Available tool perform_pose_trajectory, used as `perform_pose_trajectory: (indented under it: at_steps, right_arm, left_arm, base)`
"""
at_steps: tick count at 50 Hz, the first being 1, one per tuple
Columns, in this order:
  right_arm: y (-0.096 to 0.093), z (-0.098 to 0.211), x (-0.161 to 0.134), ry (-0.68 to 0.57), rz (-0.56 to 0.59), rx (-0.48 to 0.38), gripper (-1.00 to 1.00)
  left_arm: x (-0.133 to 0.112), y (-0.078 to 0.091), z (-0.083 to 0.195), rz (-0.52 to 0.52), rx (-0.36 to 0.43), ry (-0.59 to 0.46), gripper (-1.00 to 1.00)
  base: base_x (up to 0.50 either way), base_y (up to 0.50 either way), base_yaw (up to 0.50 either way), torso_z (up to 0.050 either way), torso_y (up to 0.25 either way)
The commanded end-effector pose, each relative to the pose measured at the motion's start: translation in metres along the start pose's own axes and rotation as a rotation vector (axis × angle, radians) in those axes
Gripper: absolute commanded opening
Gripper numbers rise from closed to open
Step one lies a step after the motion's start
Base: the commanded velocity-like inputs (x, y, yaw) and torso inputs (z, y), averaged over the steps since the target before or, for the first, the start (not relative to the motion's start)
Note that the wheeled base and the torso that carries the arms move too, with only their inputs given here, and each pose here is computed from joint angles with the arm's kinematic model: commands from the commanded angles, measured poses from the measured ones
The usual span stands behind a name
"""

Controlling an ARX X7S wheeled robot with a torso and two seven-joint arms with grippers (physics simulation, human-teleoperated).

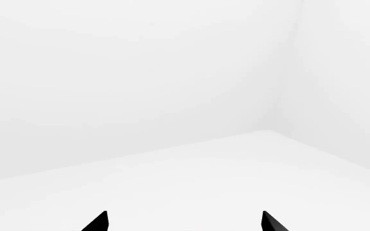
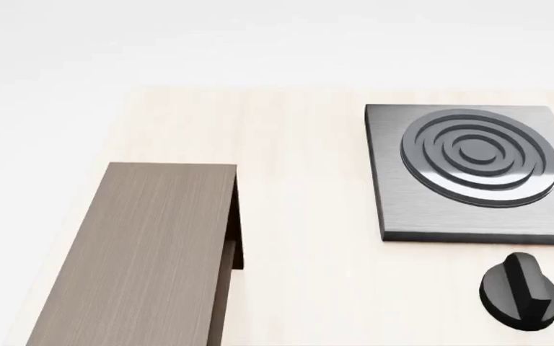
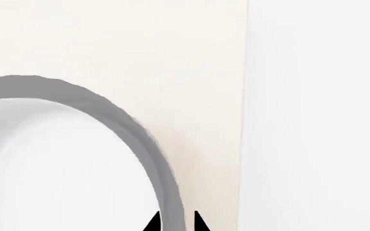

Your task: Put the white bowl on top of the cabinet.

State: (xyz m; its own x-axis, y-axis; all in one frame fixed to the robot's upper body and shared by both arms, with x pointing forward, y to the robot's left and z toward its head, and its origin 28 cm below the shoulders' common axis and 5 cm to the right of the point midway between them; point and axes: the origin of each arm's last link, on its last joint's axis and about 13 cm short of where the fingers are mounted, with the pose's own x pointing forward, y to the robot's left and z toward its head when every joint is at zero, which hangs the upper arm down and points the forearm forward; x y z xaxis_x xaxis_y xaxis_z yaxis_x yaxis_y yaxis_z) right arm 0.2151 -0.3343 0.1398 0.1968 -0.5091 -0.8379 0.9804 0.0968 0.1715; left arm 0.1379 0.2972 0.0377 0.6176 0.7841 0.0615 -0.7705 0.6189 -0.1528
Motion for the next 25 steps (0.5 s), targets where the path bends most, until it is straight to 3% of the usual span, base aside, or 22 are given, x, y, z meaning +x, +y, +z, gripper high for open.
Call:
perform_pose_trajectory:
  at_steps: [1, 13, 25]
  right_arm:
    - [-0.001, -0.007, -0.015, -0.012, 0.011, 0.009, -1.00]
    - [0.008, 0.004, -0.062, -0.127, 0.103, 0.028, -1.00]
    - [0.012, 0.005, -0.085, -0.152, 0.180, 0.006, -1.00]
  left_arm:
    - [0.000, 0.000, 0.000, 0.000, -0.007, 0.004, 1.00]
    - [0.000, 0.002, 0.001, 0.001, -0.019, 0.002, 1.00]
    - [0.000, 0.002, 0.001, 0.001, -0.020, 0.002, 1.00]
  base:
    - [0.00, 0.00, 0.00, 0.000, 0.000]
    - [0.00, 0.00, 0.00, 0.000, 0.000]
    - [0.00, 0.00, 0.00, 0.000, 0.000]
